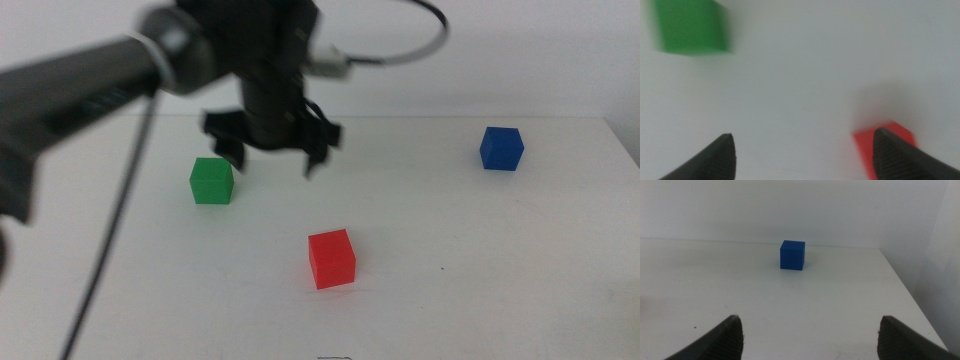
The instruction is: Stack red cubes first, then green, then blue cubes in a specific spot.
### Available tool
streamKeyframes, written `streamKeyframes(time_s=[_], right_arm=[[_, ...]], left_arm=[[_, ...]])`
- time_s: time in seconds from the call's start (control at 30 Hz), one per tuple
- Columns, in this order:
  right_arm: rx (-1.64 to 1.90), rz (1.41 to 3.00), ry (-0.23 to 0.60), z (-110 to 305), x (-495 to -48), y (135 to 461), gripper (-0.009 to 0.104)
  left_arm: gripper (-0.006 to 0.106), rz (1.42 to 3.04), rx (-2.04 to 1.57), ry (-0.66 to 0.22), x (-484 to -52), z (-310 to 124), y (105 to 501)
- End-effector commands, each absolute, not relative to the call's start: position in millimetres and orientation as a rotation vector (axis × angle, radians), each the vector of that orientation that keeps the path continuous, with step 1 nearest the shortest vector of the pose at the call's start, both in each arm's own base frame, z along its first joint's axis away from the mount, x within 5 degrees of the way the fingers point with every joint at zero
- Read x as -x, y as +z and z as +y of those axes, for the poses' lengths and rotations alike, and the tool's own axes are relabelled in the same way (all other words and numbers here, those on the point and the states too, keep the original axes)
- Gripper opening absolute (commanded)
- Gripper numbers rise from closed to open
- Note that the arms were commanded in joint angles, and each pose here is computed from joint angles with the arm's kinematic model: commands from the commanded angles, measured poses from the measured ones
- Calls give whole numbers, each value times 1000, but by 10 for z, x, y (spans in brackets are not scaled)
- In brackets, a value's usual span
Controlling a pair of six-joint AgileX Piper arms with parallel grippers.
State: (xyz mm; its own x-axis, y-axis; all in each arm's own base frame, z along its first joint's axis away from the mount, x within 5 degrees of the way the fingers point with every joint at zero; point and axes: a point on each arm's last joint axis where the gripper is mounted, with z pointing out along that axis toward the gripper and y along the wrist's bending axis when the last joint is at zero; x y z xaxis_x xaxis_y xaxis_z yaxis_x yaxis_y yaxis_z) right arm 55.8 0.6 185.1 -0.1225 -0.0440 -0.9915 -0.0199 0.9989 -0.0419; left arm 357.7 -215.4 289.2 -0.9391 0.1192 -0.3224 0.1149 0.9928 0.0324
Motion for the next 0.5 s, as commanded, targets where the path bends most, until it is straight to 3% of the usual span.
streamKeyframes(time_s=[0.0, 0.2, 0.47], right_arm=[[55, 1579, -40, 3, -544, 2004, 78], [55, 1579, -40, 3, -544, 2004, 78], [54, 1579, -40, 3, -544, 2004, 78]], left_arm=[[94, 2704, -102, 30, -3538, -1887, 3335], [94, 2703, -4, 31, -3802, -1386, 3316], [94, 2681, -78, -112, -4261, -994, 3119]])
